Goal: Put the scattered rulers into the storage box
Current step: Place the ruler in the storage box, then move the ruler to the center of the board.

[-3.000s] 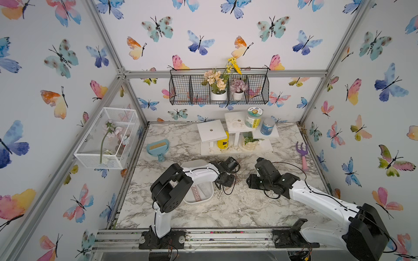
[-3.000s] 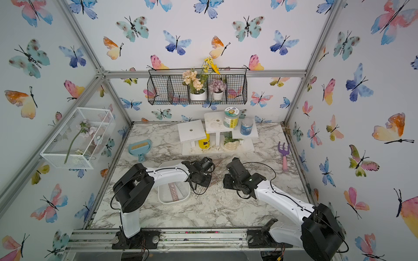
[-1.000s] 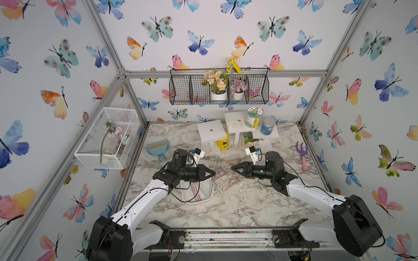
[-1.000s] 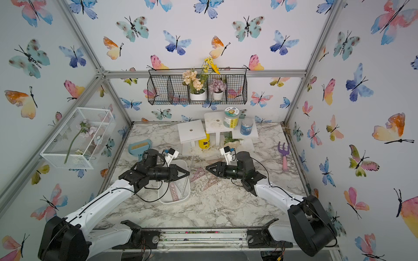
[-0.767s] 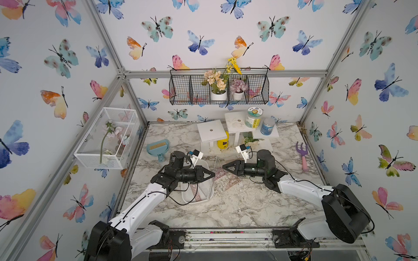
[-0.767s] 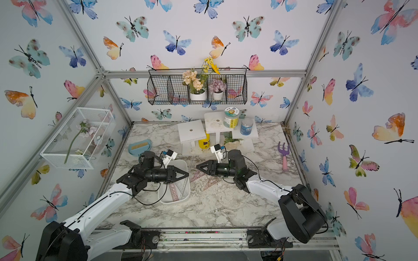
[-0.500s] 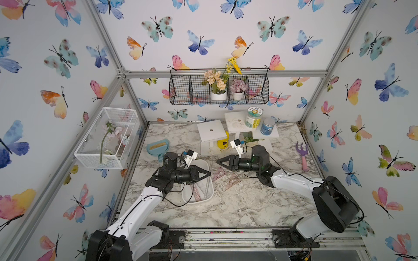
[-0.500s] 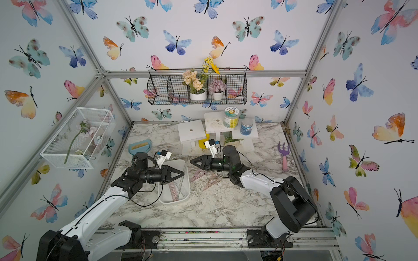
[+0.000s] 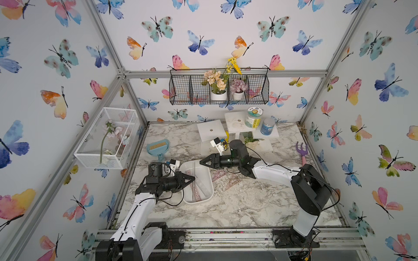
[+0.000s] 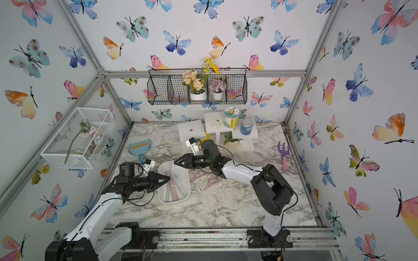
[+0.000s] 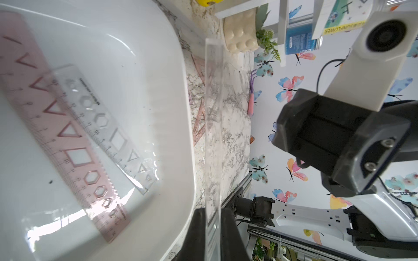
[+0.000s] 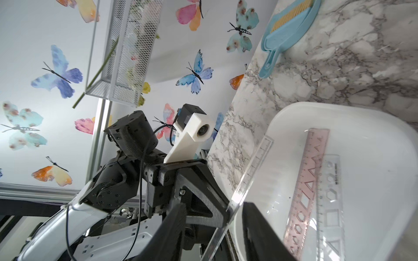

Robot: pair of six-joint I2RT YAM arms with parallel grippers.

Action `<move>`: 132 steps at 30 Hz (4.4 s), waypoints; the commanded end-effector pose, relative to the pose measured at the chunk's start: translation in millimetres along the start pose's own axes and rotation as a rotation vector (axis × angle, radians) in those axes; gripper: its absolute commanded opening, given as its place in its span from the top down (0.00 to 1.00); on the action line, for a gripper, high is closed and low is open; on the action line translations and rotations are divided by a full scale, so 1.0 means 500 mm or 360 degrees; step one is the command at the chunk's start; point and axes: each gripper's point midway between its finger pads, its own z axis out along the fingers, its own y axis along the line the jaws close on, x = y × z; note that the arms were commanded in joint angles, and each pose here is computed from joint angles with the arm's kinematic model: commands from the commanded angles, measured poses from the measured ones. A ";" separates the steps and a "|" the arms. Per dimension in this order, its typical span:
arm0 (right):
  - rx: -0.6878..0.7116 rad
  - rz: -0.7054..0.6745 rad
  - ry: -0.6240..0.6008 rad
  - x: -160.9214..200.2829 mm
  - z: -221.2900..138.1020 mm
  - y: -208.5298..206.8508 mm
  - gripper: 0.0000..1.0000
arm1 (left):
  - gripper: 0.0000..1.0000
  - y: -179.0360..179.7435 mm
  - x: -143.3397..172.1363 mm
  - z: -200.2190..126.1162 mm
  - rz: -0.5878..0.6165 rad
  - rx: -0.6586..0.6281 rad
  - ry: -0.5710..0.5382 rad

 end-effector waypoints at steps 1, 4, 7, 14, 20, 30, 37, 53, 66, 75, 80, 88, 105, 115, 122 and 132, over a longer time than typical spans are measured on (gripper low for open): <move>0.0225 -0.0014 0.0055 0.014 0.015 -0.053 0.54 | 1.00 0.038 -0.012 0.003 0.0024 -0.0120 -0.0033; 0.0269 0.0004 0.0062 0.024 0.015 -0.070 0.55 | 1.00 0.058 -0.034 0.006 0.0005 -0.0202 -0.0088; 0.0316 0.0012 0.0060 0.033 0.009 -0.086 0.55 | 1.00 0.072 -0.051 0.009 -0.0008 -0.0245 -0.0141; 0.0388 0.0003 0.0063 0.051 -0.012 -0.100 0.55 | 1.00 0.100 -0.081 0.018 -0.0061 -0.0288 -0.0249; 0.0439 -0.0020 0.0055 0.060 -0.032 -0.103 0.55 | 1.00 0.116 -0.078 0.024 -0.0098 -0.0311 -0.0241; 0.0510 -0.0061 0.0027 0.050 -0.043 -0.107 0.54 | 0.44 0.119 -0.054 0.013 -0.0104 -0.0334 -0.0255; 0.0756 -0.0140 -0.0080 0.027 -0.097 -0.118 0.54 | 0.01 0.025 -0.119 -0.046 0.0135 -0.0460 -0.0424; 0.1598 -0.0029 -0.0187 0.033 -0.354 -0.264 0.56 | 0.01 -0.139 -0.054 0.123 0.0786 -0.0679 -0.0113; 0.1879 0.0118 -0.0119 0.081 -0.444 -0.360 0.64 | 0.20 -0.141 0.042 0.271 0.0868 -0.0562 0.0185; 0.2053 0.0166 0.0029 0.106 -0.436 -0.442 0.76 | 0.29 -0.129 0.077 0.292 0.0821 -0.0499 0.0235; 0.2103 0.0185 0.0094 0.108 -0.425 -0.472 0.72 | 0.29 -0.123 0.084 0.292 0.0814 -0.0488 0.0252; 0.2147 0.0169 0.0093 0.086 -0.418 -0.485 0.65 | 0.29 -0.126 0.090 0.280 0.0825 -0.0463 0.0243; 0.2209 0.0202 0.0164 0.113 -0.422 -0.514 0.70 | 0.27 -0.112 0.101 0.274 0.0818 -0.0454 0.0256; 0.2172 0.0247 0.0269 0.183 -0.432 -0.526 0.78 | 0.27 -0.114 0.103 0.279 0.0809 -0.0439 0.0265; 0.2125 0.0229 0.0268 0.211 -0.451 -0.501 0.80 | 0.27 -0.117 0.104 0.285 0.0801 -0.0432 0.0277; 0.1924 0.0207 0.0380 0.258 -0.439 -0.468 0.82 | 0.27 -0.113 0.105 0.292 0.0781 -0.0430 0.0288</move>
